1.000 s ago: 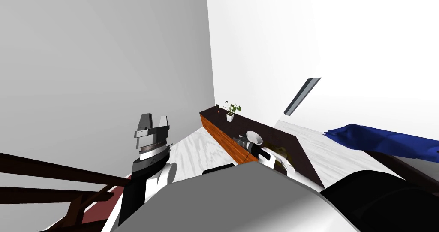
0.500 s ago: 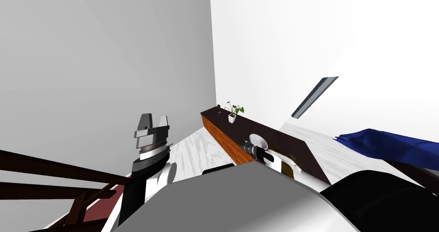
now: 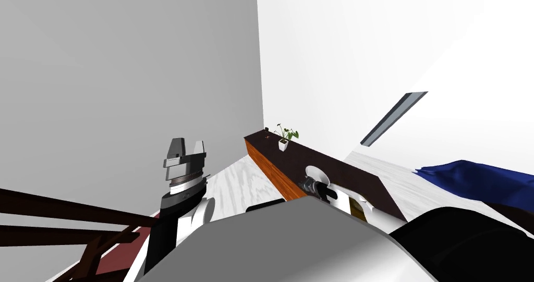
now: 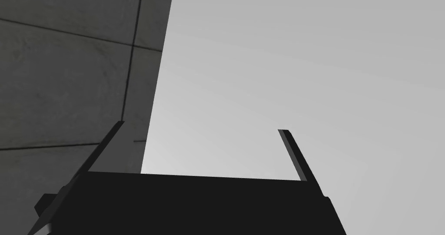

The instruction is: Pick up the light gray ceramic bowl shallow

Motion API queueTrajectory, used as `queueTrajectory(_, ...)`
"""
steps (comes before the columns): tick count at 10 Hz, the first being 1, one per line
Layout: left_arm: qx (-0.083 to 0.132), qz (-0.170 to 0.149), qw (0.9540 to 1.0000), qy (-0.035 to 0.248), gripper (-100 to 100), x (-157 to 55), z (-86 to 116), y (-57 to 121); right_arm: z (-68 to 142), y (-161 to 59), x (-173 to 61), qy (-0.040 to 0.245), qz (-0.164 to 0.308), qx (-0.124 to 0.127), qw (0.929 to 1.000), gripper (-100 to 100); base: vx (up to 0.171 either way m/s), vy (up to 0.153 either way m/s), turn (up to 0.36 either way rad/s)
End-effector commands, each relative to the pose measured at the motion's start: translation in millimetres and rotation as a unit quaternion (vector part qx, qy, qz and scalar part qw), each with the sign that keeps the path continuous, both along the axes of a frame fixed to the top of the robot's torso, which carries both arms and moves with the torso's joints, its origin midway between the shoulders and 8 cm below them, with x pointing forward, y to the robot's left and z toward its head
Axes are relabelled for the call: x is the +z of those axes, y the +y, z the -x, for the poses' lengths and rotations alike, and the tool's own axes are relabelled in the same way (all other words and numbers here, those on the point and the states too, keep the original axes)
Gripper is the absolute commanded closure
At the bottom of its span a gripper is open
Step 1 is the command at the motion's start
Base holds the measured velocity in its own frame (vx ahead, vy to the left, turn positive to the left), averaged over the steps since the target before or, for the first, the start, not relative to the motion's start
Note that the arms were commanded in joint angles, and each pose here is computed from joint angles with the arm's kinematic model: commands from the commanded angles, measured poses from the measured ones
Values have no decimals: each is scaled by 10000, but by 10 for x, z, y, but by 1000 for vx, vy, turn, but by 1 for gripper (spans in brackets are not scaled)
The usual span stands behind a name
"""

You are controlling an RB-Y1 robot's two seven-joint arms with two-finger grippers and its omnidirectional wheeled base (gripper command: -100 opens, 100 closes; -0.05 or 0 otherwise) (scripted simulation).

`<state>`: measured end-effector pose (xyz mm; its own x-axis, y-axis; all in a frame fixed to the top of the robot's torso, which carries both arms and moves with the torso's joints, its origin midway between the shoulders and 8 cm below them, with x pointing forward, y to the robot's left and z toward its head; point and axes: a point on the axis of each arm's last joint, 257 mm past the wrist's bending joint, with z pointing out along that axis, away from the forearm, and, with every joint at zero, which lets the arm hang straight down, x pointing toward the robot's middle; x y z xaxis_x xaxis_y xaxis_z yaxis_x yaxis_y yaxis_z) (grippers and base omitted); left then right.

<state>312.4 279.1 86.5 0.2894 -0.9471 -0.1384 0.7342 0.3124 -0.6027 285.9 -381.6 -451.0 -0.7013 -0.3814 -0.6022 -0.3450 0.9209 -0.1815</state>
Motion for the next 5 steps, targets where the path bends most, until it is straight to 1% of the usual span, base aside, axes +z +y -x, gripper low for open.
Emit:
queueTrajectory(1,0,0,10000,0,0,0,0,0,120,-230,-109,231,357,70,9991,-100,52,-22,20)
queueTrajectory(2,0,0,10000,0,0,0,0,0,231,-408,-170,411,633,124,9971,-100,63,-20,37)
queueTrajectory(3,0,0,10000,0,0,0,0,0,231,-408,-170,411,633,124,9971,-100,47,-7,18)
queueTrajectory(5,0,0,10000,0,0,0,0,0,430,-731,-251,727,1118,220,9908,-100,47,-16,19)
